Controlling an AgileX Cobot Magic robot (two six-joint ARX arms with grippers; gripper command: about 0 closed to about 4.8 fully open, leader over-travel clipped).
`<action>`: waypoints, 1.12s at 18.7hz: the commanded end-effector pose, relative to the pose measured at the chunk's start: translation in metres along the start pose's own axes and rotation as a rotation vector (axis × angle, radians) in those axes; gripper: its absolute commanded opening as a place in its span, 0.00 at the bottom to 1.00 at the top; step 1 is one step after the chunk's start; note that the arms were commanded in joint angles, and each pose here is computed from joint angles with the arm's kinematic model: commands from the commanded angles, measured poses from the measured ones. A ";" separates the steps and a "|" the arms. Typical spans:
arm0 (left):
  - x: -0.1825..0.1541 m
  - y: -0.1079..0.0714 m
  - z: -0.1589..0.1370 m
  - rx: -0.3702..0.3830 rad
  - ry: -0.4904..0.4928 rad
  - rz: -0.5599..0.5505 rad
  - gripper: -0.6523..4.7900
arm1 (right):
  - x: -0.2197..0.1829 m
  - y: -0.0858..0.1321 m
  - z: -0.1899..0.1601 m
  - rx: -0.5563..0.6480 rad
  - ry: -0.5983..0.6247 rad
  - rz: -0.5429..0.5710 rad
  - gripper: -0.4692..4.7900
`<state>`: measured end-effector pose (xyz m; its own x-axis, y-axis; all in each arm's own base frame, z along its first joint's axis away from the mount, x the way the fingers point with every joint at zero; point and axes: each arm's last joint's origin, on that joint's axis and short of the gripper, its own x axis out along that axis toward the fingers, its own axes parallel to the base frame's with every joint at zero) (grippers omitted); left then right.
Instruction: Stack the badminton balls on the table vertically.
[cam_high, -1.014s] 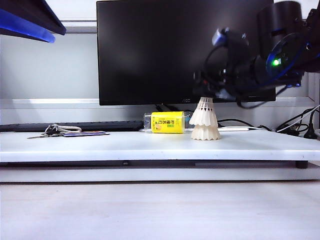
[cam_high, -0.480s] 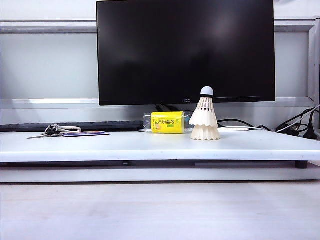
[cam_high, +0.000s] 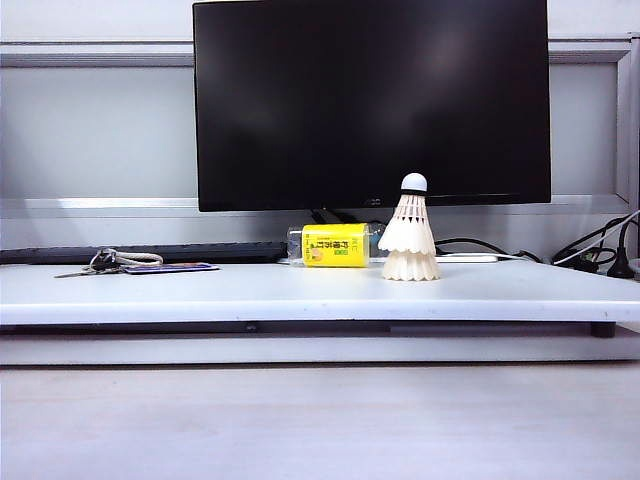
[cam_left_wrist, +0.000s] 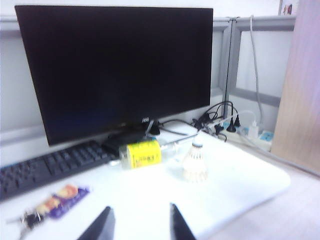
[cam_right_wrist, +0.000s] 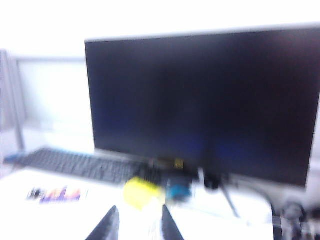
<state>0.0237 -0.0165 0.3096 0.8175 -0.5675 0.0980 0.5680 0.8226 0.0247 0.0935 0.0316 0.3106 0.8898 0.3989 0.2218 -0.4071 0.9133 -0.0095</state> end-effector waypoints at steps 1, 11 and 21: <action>0.002 0.000 -0.020 -0.078 0.035 0.000 0.33 | -0.030 0.004 -0.016 0.018 0.112 -0.006 0.30; 0.023 0.002 -0.052 -0.253 0.037 -0.066 0.11 | -0.041 0.004 -0.042 0.199 0.149 -0.036 0.08; 0.037 0.006 -0.084 -0.251 0.053 -0.044 0.11 | -0.029 0.001 -0.116 0.343 0.183 -0.046 0.08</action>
<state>0.0641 -0.0359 0.2304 0.7838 -0.6201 0.0337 0.6101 0.7588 -0.2282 0.0913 0.0306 0.1906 0.9209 0.3895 0.0173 -0.3734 0.8681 0.3271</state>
